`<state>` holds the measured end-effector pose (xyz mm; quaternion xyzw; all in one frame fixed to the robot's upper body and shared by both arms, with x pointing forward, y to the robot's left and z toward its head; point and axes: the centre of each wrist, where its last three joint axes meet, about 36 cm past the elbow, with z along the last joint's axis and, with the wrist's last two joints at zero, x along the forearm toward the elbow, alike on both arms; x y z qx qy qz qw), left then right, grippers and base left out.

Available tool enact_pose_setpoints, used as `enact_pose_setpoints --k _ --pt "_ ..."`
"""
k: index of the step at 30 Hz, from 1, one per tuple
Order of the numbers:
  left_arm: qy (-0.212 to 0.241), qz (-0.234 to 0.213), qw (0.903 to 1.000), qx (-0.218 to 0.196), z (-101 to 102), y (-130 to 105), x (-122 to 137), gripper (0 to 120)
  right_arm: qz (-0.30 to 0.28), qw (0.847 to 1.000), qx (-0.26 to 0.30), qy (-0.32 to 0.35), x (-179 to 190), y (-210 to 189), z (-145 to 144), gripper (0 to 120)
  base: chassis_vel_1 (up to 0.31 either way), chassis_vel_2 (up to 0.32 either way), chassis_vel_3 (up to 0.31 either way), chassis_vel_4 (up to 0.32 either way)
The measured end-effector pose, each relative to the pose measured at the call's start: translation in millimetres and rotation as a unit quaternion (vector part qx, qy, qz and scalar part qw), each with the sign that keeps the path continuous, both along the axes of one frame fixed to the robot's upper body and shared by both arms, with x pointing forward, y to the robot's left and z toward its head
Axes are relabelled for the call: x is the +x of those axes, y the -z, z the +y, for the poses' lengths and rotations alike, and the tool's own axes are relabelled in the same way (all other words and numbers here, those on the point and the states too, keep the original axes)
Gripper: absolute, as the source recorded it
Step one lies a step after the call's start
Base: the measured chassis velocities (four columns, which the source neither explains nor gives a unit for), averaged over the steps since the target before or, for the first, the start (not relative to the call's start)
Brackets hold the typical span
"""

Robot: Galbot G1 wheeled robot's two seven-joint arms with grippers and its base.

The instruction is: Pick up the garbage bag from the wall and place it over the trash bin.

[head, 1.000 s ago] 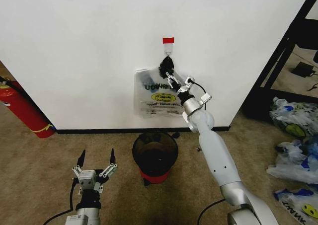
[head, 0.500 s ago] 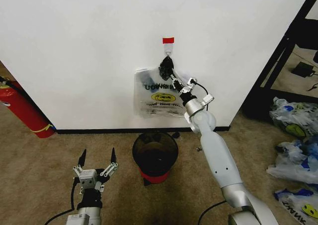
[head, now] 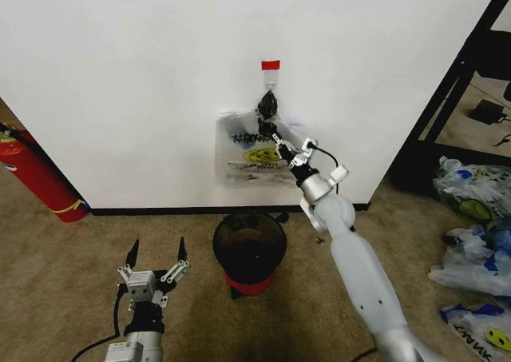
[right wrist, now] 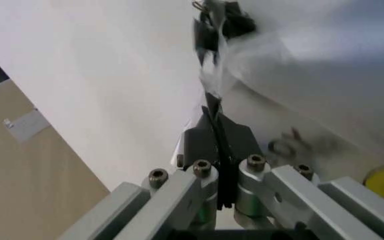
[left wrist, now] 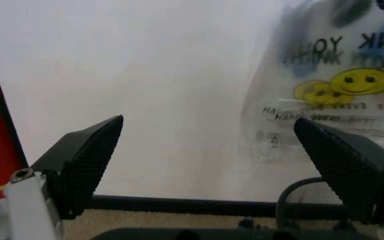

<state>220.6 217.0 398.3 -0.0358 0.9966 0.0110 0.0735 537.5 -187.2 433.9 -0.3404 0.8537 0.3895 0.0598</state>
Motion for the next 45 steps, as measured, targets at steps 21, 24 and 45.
enact_pose_setpoints --k 21,24,45 --pt "0.007 -0.006 1.0 -0.003 0 -1 -2 100 0.015 0.999 -0.041 -0.008 -91 37 -14 0 0.0 0.0 0.0 0.0" --pt "0.008 -0.007 0.9999 -0.003 0 -2 -2 100 0.013 0.999 -0.052 -0.006 -105 40 -20 0 0.0 0.0 0.0 0.0" --pt "0.025 -0.008 0.9996 -0.008 -3 3 2 100 -0.015 0.989 -0.149 0.004 -204 48 -45 0 0.0 0.0 0.0 0.0"
